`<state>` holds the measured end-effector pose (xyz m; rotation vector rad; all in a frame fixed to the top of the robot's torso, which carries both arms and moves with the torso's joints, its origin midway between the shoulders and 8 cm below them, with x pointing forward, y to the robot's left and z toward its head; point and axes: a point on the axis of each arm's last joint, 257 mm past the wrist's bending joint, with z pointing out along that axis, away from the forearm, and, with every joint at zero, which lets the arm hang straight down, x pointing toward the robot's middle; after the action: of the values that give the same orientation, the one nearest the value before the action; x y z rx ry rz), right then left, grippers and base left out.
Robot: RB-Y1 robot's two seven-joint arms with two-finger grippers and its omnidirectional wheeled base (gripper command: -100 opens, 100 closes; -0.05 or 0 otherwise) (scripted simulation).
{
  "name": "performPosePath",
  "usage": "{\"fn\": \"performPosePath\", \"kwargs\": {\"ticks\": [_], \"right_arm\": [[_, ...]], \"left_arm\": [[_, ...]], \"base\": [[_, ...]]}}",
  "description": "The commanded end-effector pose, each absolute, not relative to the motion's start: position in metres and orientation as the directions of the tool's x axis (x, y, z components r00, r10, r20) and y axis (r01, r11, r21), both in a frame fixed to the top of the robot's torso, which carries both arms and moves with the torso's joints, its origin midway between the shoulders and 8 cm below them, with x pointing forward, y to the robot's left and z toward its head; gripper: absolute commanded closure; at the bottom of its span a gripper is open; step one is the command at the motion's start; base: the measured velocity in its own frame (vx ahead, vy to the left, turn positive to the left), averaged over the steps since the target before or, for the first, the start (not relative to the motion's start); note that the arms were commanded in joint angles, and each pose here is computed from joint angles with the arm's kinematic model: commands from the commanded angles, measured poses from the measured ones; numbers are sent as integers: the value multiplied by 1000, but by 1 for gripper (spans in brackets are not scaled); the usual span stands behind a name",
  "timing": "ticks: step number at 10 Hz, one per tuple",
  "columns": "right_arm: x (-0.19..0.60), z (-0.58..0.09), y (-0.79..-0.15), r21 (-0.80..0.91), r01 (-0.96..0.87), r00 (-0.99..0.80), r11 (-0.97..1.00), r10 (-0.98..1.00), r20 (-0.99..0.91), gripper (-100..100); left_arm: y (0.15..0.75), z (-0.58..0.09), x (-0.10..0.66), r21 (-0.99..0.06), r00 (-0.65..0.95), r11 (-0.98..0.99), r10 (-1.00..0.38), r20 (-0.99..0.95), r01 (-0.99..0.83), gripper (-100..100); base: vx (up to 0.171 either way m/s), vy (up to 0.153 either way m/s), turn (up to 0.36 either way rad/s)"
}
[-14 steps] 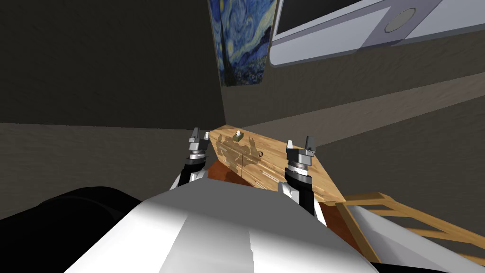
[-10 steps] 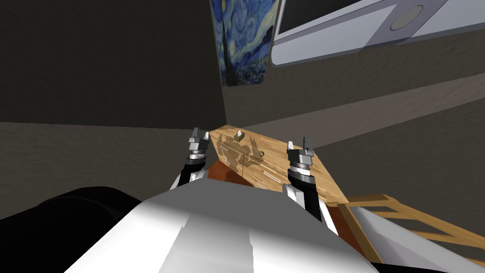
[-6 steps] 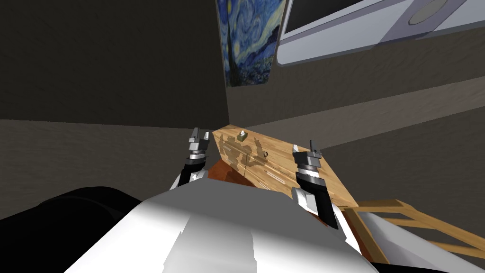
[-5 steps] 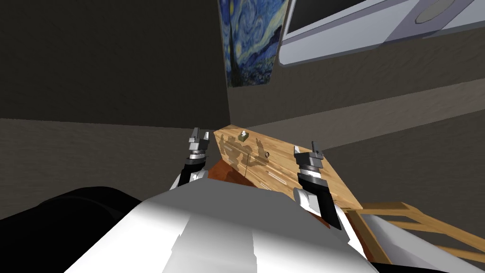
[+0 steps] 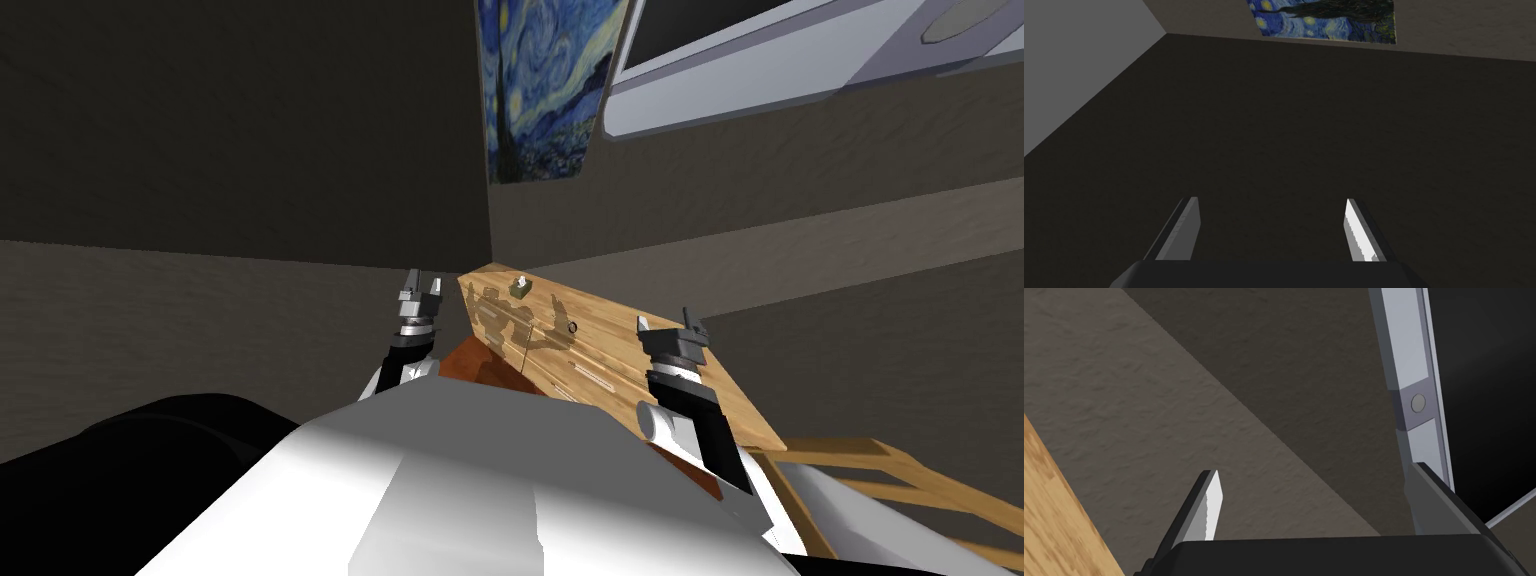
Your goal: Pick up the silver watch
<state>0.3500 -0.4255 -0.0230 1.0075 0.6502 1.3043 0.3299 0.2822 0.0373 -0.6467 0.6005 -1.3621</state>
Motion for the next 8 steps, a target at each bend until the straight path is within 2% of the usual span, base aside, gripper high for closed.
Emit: {"fn": "performPosePath", "kwargs": {"ticks": [1, 8], "right_arm": [[345, -32, -452, 886, -453, 214, -101, 952, 218, -100], [310, -58, -548, 860, -445, 336, -250, 843, 419, -100]], "left_arm": [[282, 37, 330, -725, 115, 92, -993, -18, 683, 0], [282, 37, 330, -725, 115, 92, -993, -18, 683, 0]], "base": [[-4, 85, 90], [-3, 83, 61]]}}
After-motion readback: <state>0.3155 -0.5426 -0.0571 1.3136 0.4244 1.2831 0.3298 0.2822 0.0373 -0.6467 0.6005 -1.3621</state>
